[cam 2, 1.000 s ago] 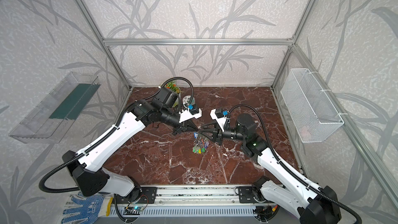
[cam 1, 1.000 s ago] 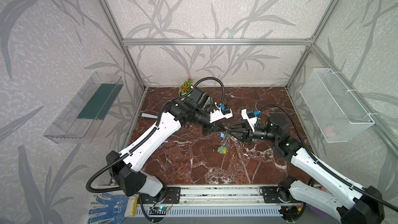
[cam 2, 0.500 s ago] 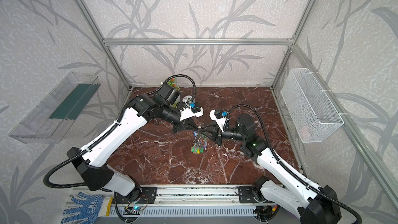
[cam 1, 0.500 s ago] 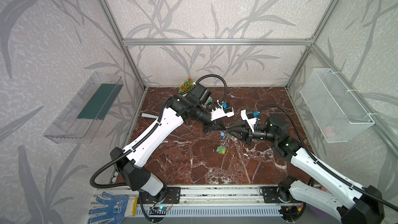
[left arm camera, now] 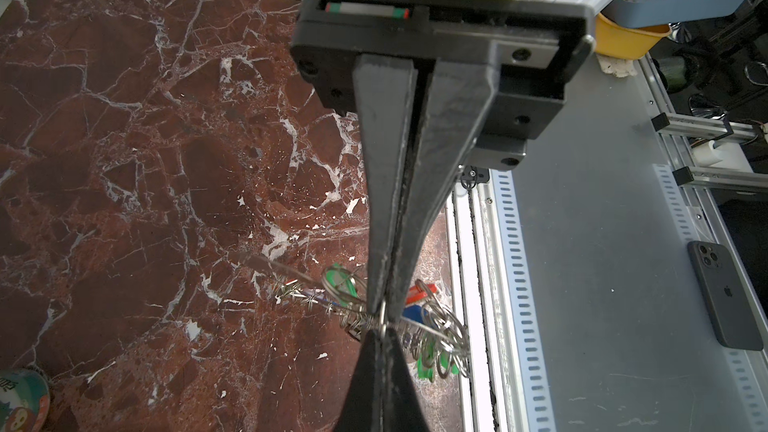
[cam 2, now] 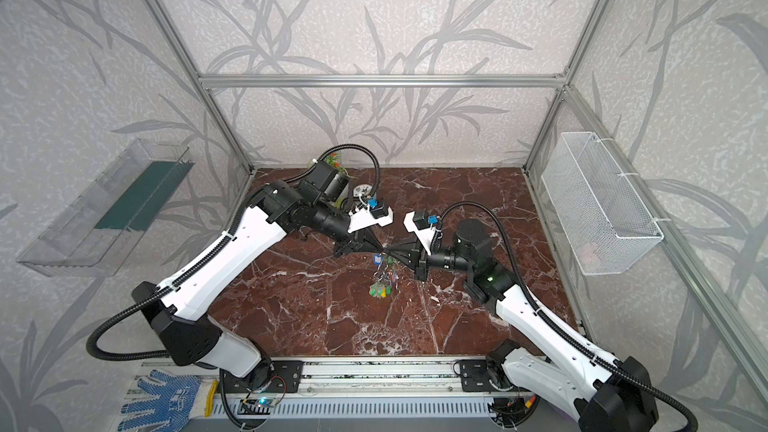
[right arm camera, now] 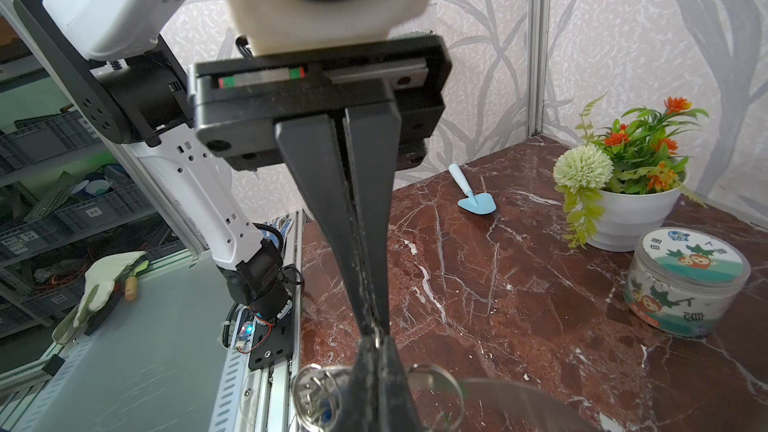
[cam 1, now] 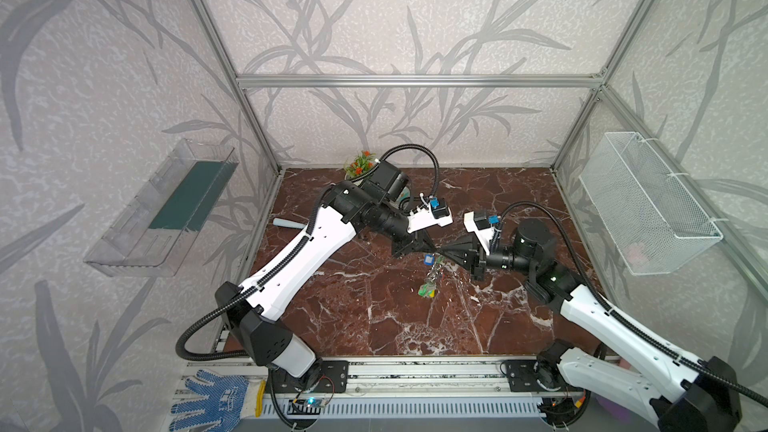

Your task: Put the keys on the keyring

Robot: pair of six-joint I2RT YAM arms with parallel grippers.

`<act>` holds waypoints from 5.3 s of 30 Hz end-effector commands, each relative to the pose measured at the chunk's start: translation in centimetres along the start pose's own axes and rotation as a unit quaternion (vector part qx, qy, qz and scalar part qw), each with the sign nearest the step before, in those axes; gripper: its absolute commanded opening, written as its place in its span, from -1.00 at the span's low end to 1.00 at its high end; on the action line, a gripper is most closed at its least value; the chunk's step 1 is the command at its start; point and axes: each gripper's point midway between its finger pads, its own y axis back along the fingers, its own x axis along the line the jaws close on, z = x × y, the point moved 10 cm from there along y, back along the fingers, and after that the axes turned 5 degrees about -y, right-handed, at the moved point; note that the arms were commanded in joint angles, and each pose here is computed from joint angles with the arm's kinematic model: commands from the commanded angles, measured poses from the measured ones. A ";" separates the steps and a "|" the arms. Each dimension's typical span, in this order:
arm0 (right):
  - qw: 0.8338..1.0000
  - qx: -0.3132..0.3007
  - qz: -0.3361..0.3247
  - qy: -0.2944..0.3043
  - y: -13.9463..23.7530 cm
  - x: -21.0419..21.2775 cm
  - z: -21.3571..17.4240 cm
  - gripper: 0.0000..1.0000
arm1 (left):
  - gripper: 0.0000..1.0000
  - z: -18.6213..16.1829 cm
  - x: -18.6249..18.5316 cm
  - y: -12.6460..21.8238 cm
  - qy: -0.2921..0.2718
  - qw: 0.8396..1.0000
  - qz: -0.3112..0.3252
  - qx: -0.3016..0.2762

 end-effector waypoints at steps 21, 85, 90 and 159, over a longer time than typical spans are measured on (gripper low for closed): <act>0.998 -0.061 0.015 -0.009 0.0 0.0 1.9 -1.00 | -0.55 -2.7 0.0 1.0 0.035 0.984 0.064 -0.162; 0.998 -0.048 0.017 -0.028 1.0 -1.4 1.8 -0.22 | -1.00 -1.2 0.7 0.9 0.012 0.999 0.018 -0.029; 0.998 -0.041 0.026 -0.028 0.2 -1.7 1.9 -0.23 | -1.00 -0.4 0.9 0.6 0.010 1.000 0.002 -0.011; 0.993 -0.070 0.055 -0.072 -0.5 -1.8 1.9 -1.00 | -0.06 -5.6 -0.1 2.4 0.083 0.952 0.149 -0.253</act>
